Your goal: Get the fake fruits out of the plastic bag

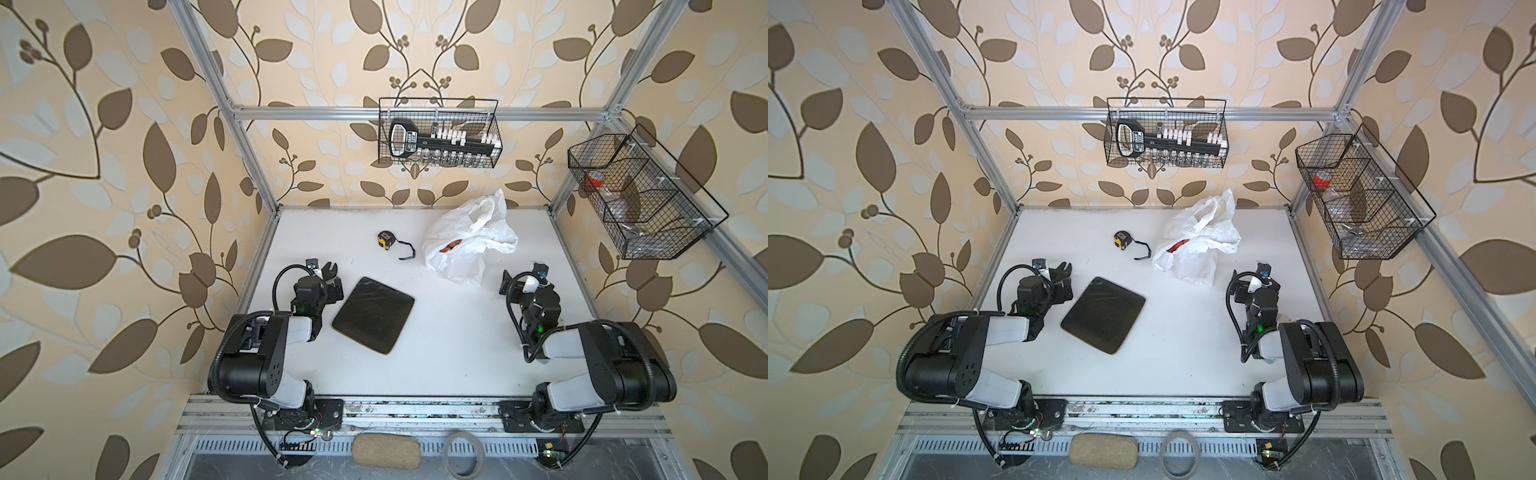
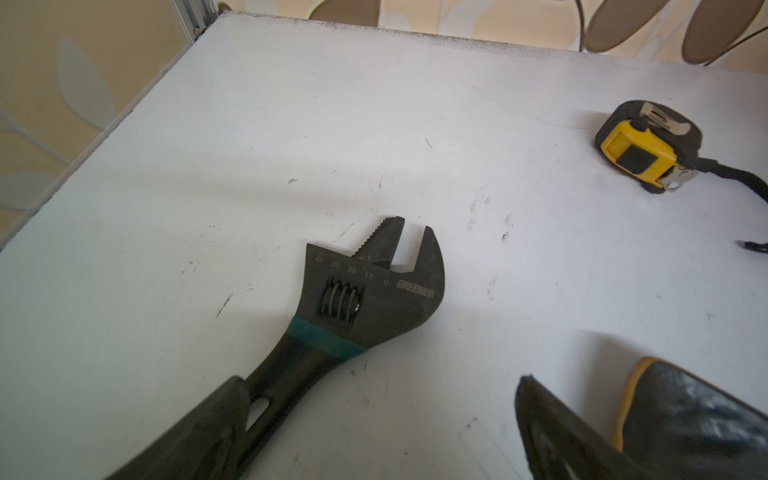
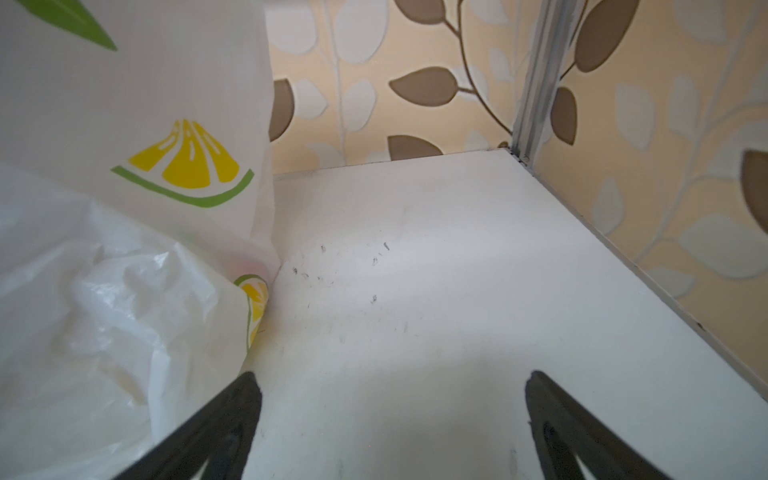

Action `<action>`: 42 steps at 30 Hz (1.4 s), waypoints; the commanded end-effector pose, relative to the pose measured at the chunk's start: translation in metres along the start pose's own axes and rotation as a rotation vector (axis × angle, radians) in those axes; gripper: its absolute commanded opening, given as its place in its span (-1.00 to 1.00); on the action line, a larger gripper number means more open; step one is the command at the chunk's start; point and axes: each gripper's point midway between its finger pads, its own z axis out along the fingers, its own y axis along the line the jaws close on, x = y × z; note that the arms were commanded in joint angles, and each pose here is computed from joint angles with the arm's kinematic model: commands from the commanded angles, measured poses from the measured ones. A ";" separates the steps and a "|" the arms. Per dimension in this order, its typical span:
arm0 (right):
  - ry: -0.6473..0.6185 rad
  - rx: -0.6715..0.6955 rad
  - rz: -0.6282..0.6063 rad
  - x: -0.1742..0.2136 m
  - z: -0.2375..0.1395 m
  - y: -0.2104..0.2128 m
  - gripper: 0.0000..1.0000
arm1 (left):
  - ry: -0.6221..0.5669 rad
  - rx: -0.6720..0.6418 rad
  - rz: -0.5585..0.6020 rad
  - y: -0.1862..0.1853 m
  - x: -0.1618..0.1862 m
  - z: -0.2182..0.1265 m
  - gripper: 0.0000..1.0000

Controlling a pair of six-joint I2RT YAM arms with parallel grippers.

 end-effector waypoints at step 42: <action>0.199 -0.395 0.865 -0.200 -0.105 0.066 0.94 | -0.102 0.992 0.192 -0.392 -0.218 -0.188 0.97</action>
